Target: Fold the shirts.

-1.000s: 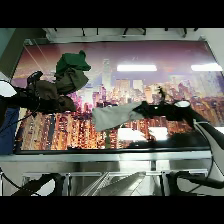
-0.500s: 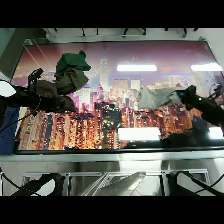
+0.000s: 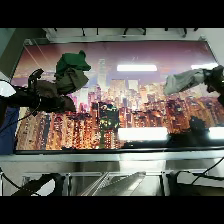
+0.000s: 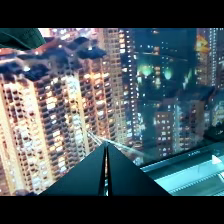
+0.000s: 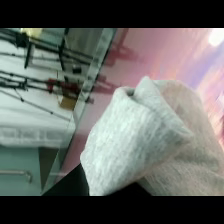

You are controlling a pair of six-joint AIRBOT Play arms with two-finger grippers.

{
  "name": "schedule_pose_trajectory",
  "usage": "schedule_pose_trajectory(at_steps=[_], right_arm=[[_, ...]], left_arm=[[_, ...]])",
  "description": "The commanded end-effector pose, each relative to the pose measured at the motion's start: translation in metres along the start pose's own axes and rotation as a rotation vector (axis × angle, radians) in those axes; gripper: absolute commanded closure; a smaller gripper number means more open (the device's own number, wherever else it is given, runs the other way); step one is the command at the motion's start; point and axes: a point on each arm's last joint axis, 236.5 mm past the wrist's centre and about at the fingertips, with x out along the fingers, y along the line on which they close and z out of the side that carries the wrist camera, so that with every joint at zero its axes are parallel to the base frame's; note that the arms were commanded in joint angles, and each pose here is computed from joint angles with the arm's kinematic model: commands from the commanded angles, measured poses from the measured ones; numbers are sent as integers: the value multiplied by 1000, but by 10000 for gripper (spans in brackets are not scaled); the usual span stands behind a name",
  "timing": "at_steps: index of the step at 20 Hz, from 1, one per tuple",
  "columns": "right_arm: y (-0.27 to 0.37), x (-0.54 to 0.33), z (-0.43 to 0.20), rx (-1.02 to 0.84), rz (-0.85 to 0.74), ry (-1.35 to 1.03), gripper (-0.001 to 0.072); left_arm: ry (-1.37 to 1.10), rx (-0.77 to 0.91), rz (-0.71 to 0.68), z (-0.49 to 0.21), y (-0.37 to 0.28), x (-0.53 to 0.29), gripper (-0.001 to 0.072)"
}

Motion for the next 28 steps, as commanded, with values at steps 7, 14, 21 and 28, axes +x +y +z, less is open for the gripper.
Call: schedule_pose_trajectory(at_steps=[7,14,21,28], right_arm=[[-147,-110,-40,108,-407,284,693],[-199,-196,-79,153,-663,231,692],[-192,-210,-94,173,-672,295,15],[-180,-326,-108,187,-1025,260,141]], left_arm=[[-30,16,-19,7,-9,2,688],[-48,138,-33,12,-33,11,688],[-44,151,-34,11,-34,11,688],[-53,161,-32,13,-34,11,688]])
